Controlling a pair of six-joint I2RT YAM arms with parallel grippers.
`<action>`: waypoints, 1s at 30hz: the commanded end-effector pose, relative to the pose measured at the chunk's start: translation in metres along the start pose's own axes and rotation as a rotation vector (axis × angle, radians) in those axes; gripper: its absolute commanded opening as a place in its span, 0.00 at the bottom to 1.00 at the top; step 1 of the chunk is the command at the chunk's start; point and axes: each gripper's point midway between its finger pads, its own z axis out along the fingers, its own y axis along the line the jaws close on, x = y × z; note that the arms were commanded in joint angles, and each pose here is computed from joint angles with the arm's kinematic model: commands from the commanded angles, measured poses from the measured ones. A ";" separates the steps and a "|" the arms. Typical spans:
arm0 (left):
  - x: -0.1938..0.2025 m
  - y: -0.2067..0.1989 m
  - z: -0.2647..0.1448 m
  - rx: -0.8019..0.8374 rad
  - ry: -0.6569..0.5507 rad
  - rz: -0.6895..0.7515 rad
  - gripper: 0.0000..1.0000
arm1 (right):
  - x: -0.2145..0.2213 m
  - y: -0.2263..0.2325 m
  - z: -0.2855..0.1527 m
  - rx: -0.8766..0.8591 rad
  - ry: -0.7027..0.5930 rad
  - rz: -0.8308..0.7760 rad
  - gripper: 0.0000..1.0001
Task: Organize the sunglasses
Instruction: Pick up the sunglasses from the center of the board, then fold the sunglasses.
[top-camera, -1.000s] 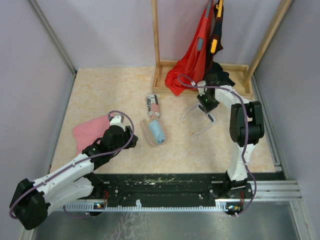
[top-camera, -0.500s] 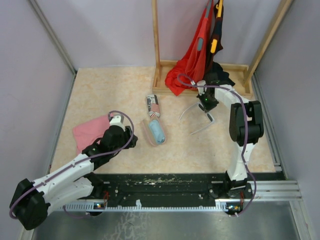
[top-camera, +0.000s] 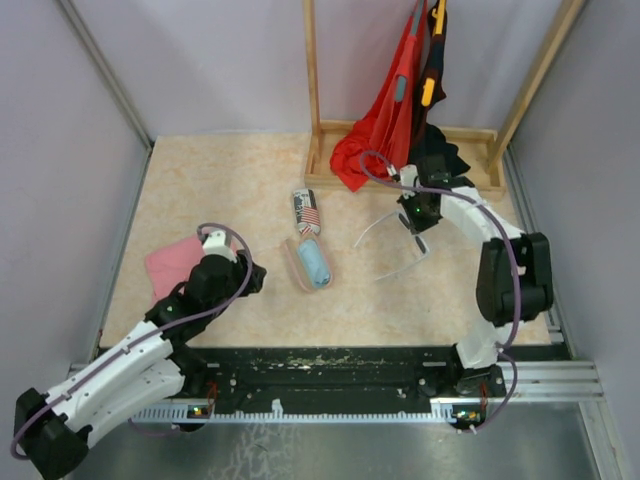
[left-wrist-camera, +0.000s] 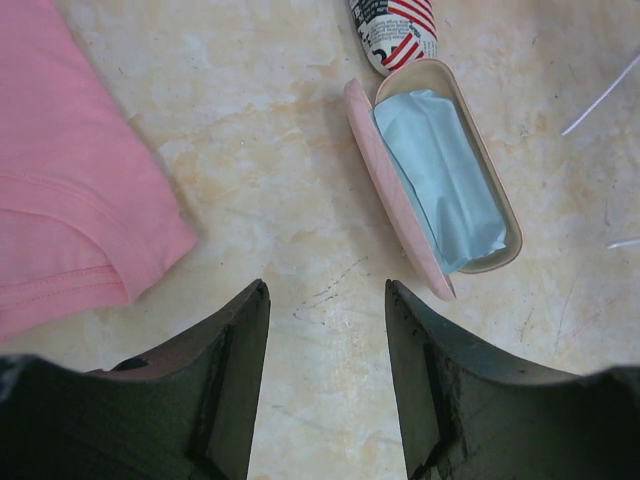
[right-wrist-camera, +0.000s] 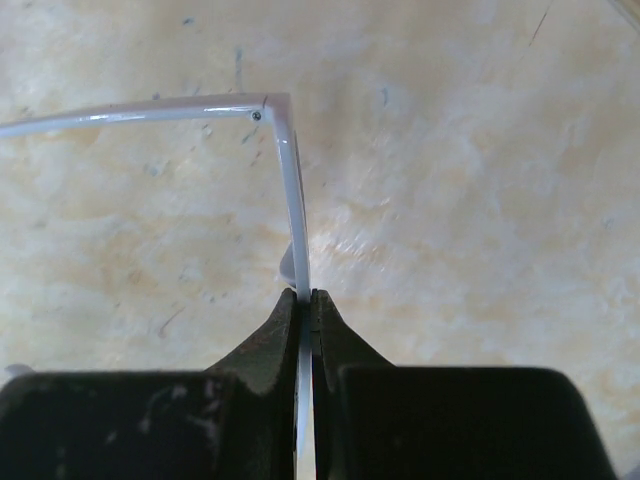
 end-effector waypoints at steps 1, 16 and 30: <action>-0.022 -0.005 -0.013 0.003 -0.043 -0.028 0.56 | -0.020 0.020 -0.051 0.012 -0.201 0.038 0.00; -0.096 -0.036 -0.039 0.043 -0.143 0.044 0.58 | -0.033 0.131 -0.176 -0.023 -0.621 -0.082 0.00; -0.133 -0.070 -0.052 0.128 -0.164 0.046 0.59 | -0.040 0.210 -0.211 0.034 -0.997 -0.280 0.00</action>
